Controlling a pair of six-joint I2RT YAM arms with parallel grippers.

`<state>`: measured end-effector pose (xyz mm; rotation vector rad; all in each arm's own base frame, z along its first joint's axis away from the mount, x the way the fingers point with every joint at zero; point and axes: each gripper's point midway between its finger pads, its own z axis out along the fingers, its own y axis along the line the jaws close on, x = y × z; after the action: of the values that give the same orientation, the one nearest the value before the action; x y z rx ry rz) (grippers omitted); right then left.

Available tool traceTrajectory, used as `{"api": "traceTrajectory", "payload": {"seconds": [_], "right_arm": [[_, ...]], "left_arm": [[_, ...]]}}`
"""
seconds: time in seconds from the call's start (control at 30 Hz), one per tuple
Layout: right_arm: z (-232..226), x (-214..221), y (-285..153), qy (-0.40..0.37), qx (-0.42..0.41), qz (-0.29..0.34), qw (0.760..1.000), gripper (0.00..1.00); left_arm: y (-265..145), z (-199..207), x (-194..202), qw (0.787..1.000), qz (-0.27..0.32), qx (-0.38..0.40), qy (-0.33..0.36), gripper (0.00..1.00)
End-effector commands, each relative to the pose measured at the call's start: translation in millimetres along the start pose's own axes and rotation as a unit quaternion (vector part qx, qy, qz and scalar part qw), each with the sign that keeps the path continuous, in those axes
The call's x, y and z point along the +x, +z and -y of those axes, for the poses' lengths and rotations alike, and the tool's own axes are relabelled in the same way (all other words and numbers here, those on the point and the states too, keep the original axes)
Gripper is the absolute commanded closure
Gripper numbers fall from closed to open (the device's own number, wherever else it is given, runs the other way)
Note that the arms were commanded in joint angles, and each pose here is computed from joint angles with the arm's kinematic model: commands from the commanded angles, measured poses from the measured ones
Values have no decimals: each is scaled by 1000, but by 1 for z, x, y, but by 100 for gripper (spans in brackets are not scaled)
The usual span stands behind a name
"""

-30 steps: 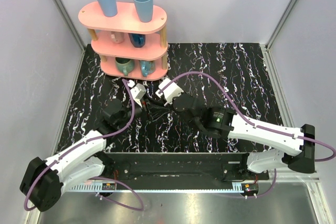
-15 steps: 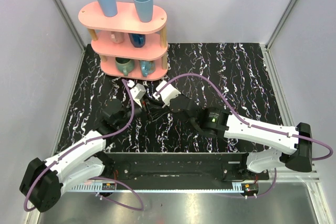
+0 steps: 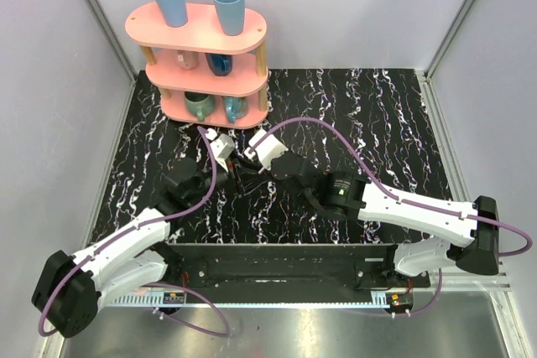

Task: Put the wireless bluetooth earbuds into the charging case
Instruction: Place the earbud in the charging case.

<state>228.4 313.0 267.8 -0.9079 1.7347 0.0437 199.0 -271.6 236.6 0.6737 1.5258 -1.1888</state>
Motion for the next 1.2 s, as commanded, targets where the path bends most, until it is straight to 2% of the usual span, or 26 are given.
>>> {"api": "traceTrajectory", "payload": {"seconds": [0.0, 0.37, 0.7, 1.17], "right_arm": [[-14, -1, -6, 8, -34, -1, 999, 100], [-8, 8, -9, -5, -18, -13, 1000, 100], [-21, 4, -5, -15, -50, -13, 999, 100], [-31, 1, 1, 10, -59, -5, 998, 100]], "left_arm": [[5, 4, -28, 999, 42, 7, 34, 100], [3, 3, -32, 998, 41, 0, 48, 100], [3, 8, -36, 997, 45, 10, 54, 100], [0, 12, -40, 997, 58, 16, 57, 100]]}}
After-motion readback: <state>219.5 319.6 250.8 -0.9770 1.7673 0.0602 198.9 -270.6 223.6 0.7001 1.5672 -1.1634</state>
